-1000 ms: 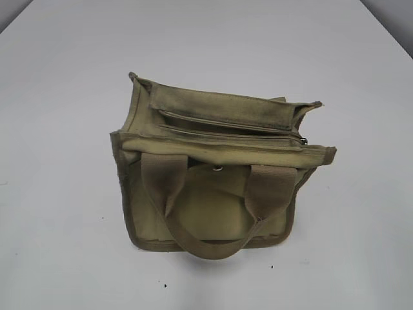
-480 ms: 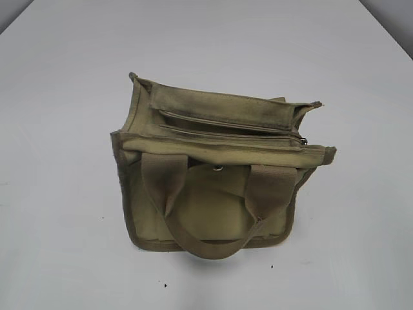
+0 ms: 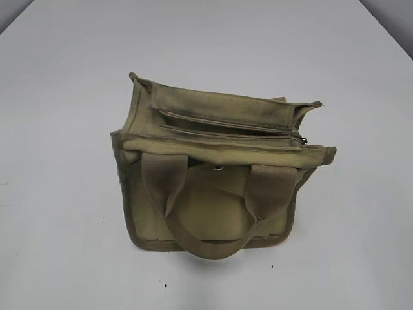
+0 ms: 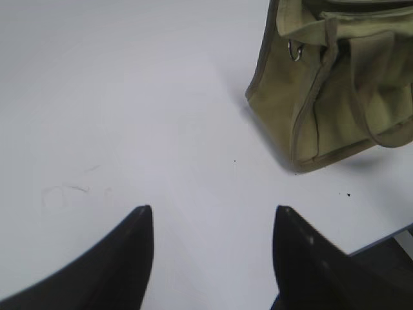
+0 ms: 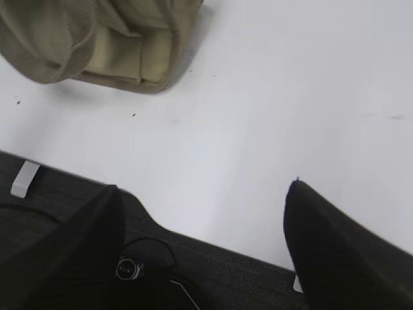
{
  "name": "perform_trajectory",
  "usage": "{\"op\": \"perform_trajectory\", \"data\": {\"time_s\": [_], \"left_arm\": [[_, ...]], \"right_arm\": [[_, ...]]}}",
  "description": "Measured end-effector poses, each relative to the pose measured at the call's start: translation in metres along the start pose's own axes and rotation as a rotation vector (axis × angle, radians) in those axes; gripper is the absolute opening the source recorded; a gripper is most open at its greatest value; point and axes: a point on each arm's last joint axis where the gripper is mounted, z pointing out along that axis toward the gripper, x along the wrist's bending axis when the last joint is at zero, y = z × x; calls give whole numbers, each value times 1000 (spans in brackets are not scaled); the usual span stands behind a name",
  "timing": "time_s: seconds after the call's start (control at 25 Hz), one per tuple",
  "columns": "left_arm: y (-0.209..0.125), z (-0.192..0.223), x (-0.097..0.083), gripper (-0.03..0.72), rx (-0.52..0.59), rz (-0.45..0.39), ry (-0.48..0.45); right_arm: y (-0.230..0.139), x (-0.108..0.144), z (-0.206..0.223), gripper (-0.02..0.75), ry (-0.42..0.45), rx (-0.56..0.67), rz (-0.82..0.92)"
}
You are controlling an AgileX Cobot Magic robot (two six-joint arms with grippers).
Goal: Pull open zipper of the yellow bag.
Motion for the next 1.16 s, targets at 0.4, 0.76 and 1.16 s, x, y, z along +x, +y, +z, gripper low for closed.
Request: {"op": "perform_trajectory", "data": {"time_s": [0.4,0.76,1.16], "left_arm": [[-1,-2,-2,454,10,-128,263],[-1,-2,-3,454,12,-143,296],[-1,-2,-3,454,12,-143,296]], "right_arm": [[-16,6,-22,594,-166,-199,68],[-16,6,-22,594,-165,-205,68],[-16,6,-22,594,-166,-205,68]]}}
